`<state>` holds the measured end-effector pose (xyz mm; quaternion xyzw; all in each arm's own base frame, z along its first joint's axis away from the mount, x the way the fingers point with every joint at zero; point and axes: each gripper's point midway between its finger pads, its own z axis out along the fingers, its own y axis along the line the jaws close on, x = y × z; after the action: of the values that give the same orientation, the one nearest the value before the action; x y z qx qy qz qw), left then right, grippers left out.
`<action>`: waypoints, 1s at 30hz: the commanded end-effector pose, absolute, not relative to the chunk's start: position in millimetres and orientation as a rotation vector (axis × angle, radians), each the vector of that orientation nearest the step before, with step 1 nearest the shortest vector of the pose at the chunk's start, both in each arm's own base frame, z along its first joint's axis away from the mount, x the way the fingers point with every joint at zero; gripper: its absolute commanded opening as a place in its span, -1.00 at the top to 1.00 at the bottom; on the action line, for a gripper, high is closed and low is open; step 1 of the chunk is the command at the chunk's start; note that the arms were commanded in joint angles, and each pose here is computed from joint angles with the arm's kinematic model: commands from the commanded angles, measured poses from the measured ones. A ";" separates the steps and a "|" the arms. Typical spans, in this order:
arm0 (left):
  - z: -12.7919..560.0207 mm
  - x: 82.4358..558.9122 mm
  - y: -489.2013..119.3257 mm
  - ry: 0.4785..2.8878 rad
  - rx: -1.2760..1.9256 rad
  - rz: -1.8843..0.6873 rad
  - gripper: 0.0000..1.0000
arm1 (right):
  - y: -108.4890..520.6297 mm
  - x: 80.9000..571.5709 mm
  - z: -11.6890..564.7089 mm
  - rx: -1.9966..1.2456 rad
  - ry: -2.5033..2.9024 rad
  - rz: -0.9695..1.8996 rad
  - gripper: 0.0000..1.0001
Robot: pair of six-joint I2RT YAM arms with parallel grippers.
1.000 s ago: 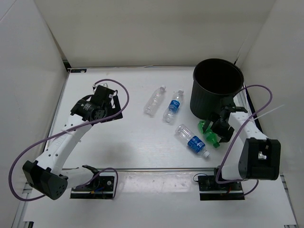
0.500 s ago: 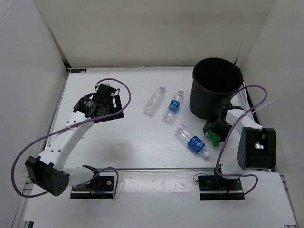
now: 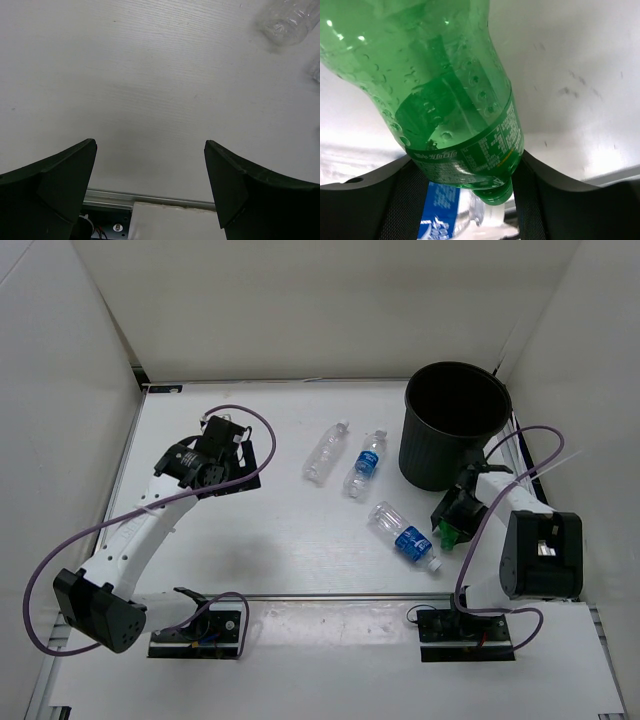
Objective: Put the plastic bottles in the bin
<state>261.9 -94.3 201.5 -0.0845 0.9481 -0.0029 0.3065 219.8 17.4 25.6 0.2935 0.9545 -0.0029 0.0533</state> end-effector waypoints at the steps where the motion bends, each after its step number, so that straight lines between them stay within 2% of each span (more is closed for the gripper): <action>1: 205.5 261.7 -97.3 2.482 -0.239 -0.057 -1.00 | 21.1 197.1 36.2 0.990 2.918 -0.008 1.00; 9: 203.3 260.0 -100.5 2.472 -0.246 -0.095 -1.00 | 32.8 183.0 74.0 1.001 2.891 0.009 1.00; 15: 202.8 263.0 -105.6 2.464 -0.241 -0.127 -1.00 | 35.4 183.2 146.6 1.078 2.729 0.098 1.00; 23: 193.7 261.1 -109.1 2.483 -0.231 -0.146 -1.00 | 59.2 178.4 229.0 1.158 2.539 0.359 1.00; 30: 192.1 262.3 -113.3 2.491 -0.225 -0.167 -1.00 | 49.0 231.3 323.3 1.015 2.237 0.433 1.00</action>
<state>260.4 -109.5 185.4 -0.0824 0.9492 -0.0451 0.3002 209.4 53.6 289.5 0.3885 0.8688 0.1562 0.2644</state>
